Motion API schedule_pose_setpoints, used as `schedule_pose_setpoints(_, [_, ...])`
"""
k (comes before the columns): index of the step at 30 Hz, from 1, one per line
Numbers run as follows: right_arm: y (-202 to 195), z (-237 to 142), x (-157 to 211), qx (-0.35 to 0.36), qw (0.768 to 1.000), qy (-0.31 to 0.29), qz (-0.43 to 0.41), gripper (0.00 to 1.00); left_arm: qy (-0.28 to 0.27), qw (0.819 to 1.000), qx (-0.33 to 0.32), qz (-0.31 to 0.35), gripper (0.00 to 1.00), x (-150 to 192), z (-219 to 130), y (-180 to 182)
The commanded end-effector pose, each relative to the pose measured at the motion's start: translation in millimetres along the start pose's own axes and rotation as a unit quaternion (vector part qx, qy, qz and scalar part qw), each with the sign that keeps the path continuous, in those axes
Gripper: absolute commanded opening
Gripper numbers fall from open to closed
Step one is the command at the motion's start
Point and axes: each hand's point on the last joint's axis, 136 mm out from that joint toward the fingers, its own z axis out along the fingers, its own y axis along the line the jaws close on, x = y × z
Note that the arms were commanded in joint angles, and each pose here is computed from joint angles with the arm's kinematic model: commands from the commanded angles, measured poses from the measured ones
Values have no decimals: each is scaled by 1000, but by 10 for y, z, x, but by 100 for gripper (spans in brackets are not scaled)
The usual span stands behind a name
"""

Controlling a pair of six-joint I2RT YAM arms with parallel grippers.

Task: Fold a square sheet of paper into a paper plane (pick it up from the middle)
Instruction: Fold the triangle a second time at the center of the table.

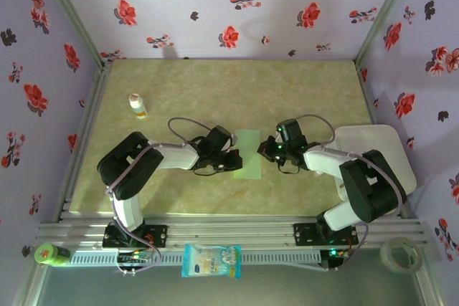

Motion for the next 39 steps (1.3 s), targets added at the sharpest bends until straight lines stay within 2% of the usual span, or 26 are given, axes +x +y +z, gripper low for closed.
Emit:
schedule_pose_setpoints(1, [60,140,118,-4,999,33,5,5,39,995,-86,-42,0,340,28,470])
schedule_pose_setpoints(5, [102,229,147,-17,999,43,8,3,43,994,-89,-41,0,362,38,489])
schedule_pose_setpoints(15, [70,231,148,-1,999,48,-5,3,41,995,-81,-29,0,318,35,419])
schedule_pose_setpoints(21, [-297,280,218,62,997,52,10,0,36,996,-73,-30,0,307,13,380])
schedule_pose_setpoints(25, [-499,314,250,77,995,58,27,0,21,999,-45,-6,1,201,-84,158])
schedule_pose_setpoints(31, [-525,253,218,84,995,52,20,0,21,999,-10,38,2,54,-206,-218])
schedule_pose_setpoints(39, [-522,236,215,85,995,56,19,0,33,998,-2,62,3,3,-69,-352])
